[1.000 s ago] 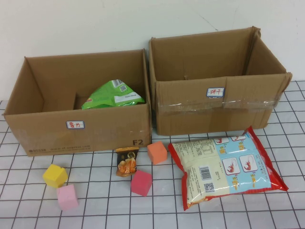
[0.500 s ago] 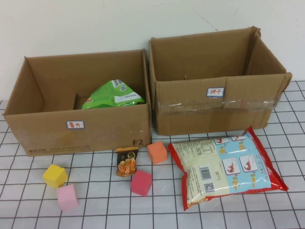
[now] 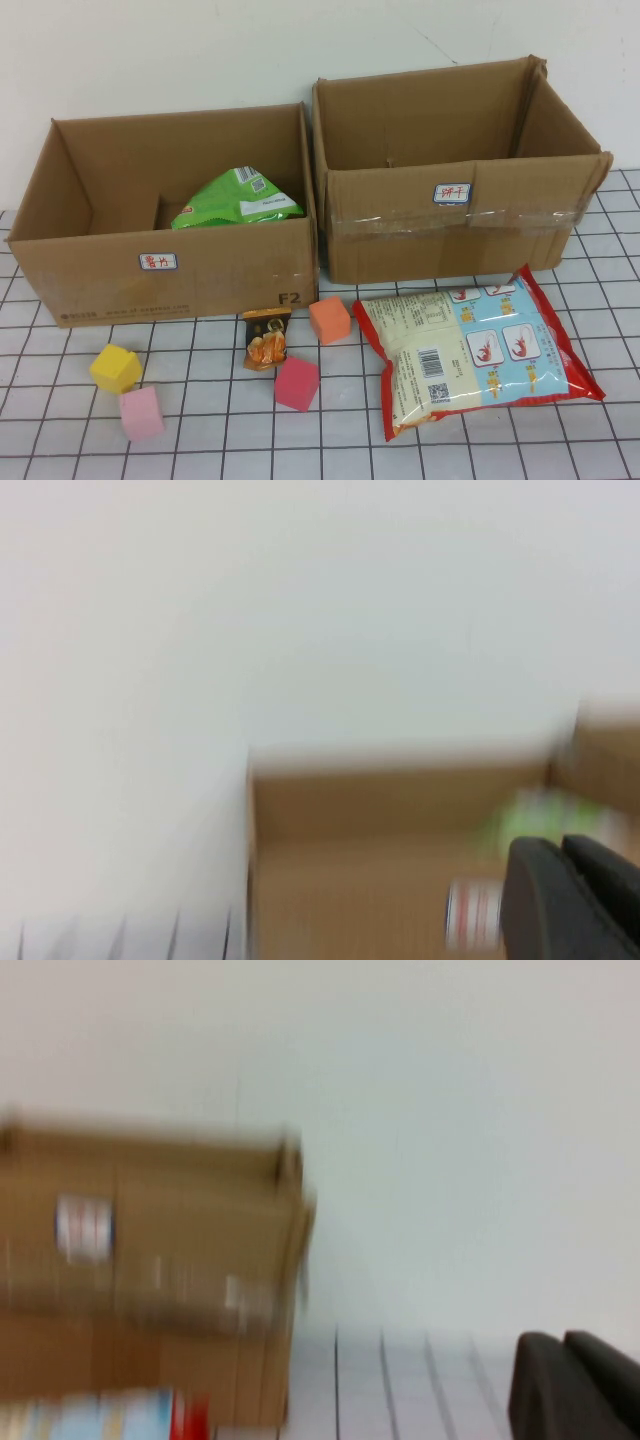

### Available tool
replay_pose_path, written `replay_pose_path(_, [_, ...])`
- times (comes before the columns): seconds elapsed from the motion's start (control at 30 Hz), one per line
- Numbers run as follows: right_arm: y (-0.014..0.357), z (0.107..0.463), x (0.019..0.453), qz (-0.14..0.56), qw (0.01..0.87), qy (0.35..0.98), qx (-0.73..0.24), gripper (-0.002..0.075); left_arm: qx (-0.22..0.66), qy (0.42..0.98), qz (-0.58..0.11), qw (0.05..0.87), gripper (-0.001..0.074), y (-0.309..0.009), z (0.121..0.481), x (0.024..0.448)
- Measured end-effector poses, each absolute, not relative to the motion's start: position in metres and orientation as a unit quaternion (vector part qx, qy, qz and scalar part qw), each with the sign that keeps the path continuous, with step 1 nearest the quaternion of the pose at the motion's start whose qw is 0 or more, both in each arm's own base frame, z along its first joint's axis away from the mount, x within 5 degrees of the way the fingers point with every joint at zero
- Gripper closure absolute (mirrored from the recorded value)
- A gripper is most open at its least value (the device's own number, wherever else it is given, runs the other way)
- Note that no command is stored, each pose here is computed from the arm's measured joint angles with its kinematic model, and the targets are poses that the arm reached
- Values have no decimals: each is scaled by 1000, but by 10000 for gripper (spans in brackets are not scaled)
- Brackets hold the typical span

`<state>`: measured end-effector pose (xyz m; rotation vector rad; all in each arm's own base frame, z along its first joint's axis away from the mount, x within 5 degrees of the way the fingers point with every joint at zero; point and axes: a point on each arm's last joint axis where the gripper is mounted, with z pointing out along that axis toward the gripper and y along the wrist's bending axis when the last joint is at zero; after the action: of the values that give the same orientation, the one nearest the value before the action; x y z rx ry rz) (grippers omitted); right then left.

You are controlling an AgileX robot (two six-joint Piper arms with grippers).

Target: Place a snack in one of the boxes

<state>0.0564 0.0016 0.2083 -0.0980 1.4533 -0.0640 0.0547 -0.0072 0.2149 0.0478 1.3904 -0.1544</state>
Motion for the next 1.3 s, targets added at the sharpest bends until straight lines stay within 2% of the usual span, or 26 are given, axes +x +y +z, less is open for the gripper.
replay_pose_path(0.2, [2,237,48,-30,846,531,-38,725,28,505,-86,858,736,-8,243,44])
replay_pose_path(0.3, [2,245,44,-28,870,490,-34,725,30,454,-91,886,736,-8,252,39])
replay_pose_path(0.43, [0,247,43,-18,876,481,-15,725,32,408,-95,908,736,-8,259,33])
replay_pose_path(0.53, [-1,247,43,-13,876,482,-5,725,32,396,-96,913,736,-8,261,31])
replay_pose_path(0.63, [0,249,44,-17,861,508,-15,725,27,394,-112,912,736,-8,261,31])
replay_pose_path(0.67, [1,258,44,-30,842,538,-34,725,15,396,-128,909,736,-8,261,31])
replay_pose_path(0.73, [1,267,42,-39,816,575,-45,725,-4,436,-138,889,736,-6,259,36])
replay_pose_path(0.9, [0,284,39,-47,723,687,-54,725,-33,617,-134,774,736,-5,276,40])
replay_pose_path(0.97, [0,281,48,-53,667,740,-64,725,-38,691,-123,711,736,-5,283,43])
replay_pose_path(1.0, [0,273,59,-62,611,785,-83,725,-41,750,-112,651,736,-5,285,49])
replay_pose_path(1.03, [0,268,66,-67,579,807,-95,725,-43,778,-106,617,736,-6,284,54])
replay_pose_path(1.17, [1,251,89,-77,486,859,-138,725,-58,840,-110,528,736,-11,271,77])
replay_pose_path(1.3, [4,240,106,-52,444,883,-147,725,-109,853,-163,484,736,-19,257,103])
